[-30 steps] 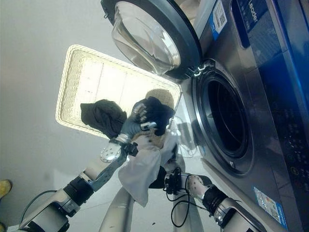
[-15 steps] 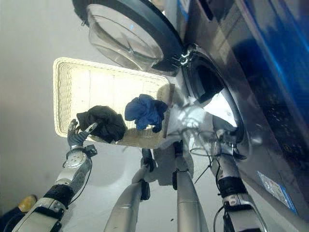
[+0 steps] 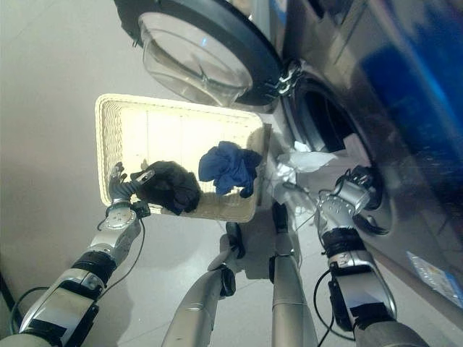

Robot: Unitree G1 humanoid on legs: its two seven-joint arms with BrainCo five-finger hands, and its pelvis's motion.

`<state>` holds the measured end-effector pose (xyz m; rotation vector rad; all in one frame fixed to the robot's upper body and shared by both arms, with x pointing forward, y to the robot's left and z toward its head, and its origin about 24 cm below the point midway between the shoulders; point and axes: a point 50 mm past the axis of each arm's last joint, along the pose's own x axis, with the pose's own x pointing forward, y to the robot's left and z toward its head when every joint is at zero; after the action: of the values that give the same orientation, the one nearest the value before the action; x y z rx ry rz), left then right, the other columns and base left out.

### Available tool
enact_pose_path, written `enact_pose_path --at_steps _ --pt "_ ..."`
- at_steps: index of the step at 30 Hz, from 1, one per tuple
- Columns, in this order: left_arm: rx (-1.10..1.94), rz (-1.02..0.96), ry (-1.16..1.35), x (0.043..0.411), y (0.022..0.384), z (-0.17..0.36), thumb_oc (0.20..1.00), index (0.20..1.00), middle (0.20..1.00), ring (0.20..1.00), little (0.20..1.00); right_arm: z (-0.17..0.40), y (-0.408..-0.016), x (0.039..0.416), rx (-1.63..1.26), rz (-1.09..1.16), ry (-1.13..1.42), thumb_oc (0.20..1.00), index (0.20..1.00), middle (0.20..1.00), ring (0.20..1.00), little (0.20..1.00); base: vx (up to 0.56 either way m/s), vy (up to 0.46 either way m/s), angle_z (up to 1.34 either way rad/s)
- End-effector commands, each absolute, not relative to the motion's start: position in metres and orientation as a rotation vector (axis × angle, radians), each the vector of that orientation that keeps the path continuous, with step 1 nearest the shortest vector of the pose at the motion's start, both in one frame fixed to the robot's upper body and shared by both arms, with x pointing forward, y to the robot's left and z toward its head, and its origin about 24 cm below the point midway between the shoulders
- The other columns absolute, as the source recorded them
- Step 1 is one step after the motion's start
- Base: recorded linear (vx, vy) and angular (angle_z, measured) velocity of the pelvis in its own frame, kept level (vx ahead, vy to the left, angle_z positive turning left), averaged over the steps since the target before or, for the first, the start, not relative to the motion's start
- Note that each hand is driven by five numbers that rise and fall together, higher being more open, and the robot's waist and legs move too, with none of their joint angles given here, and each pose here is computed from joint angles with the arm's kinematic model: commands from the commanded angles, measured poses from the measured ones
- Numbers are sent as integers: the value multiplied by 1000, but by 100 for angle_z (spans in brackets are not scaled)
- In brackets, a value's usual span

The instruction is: Put the clothes into the washing machine.

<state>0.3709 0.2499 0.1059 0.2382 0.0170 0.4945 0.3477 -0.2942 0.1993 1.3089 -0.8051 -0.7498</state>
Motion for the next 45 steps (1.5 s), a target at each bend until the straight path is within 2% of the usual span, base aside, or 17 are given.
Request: enact_pose_path --at_steps 1,3,6,9,13,14,19,23,27,28,29,30,32,33,38,41,45 --pt "450 618 120 361 293 104 1000 1000 1000 1000 1000 263 -423 257 1375 -1125 -1263 1000 1000 1000 1000 1000 0 0 0" --pt "552 620 166 366 296 109 1000 1000 1000 1000 1000 238 -427 277 1538 -1075 -1119 1000 1000 1000 1000 1000 6 -17 5" --pt "664 612 240 372 298 115 1000 1000 1000 1000 1000 229 -414 300 1573 -1034 -937 1000 1000 1000 1000 1000 0 -3 12" --pt "779 590 338 375 299 117 1000 1000 1000 1000 1000 231 -395 320 1535 -949 -868 1000 1000 1000 1000 1000 10 46 13" --pt "886 578 404 378 298 121 1000 1000 1000 1000 1000 235 -380 332 1506 -889 -833 1000 1000 1000 1000 1000 1 51 -21" --pt "938 579 413 381 296 127 1000 1000 1000 1000 1000 239 -367 342 1466 -820 -809 1000 1000 1000 1000 1000 -4 72 -27" --pt "956 568 355 391 285 147 1000 1000 1000 1000 1000 243 -342 356 1398 -691 -788 1000 1000 1000 1000 1000 -11 59 -18" --pt "928 483 313 400 272 157 1000 1000 1000 1000 1000 240 -331 360 1383 -630 -781 1000 1000 1000 1000 1000 -5 34 -7" --pt "886 281 266 409 250 160 1000 1000 1000 1000 1000 235 -323 363 1388 -579 -771 1000 1000 1000 1000 1000 -6 14 -2" --pt "870 247 252 410 245 161 843 843 843 843 843 234 -322 364 1390 -570 -769 1000 1000 1000 1000 1000 0 0 0" --pt "754 114 173 415 225 164 260 260 260 260 260 231 -319 366 1412 -534 -768 1000 1000 1000 1000 1000 -18 32 0" --pt "655 37 123 417 212 167 200 200 200 200 200 229 -317 366 1440 -517 -772 1000 1000 1000 1000 1000 0 0 0" --pt "583 -7 79 417 203 170 200 200 200 200 200 226 -316 366 1465 -507 -777 1000 1000 1000 1000 1000 0 0 0" --pt "386 -94 -36 416 185 179 200 200 200 200 200 217 -317 364 1516 -498 -789 1000 1000 1000 1000 1000 -22 3 4" --pt "10 -194 -230 407 163 190 200 200 200 200 200 205 -317 360 1488 -525 -792 1000 1000 1000 1000 1000 -26 -26 5" --pt "-95 -168 -300 398 158 183 200 200 200 200 200 197 -313 358 1475 -544 -789 1000 1000 1000 1000 1000 -36 -66 7" --pt "-86 -28 -348 388 171 173 200 200 200 200 200 182 -313 355 1491 -575 -759 1000 1000 1000 1000 1000 -36 -62 4"
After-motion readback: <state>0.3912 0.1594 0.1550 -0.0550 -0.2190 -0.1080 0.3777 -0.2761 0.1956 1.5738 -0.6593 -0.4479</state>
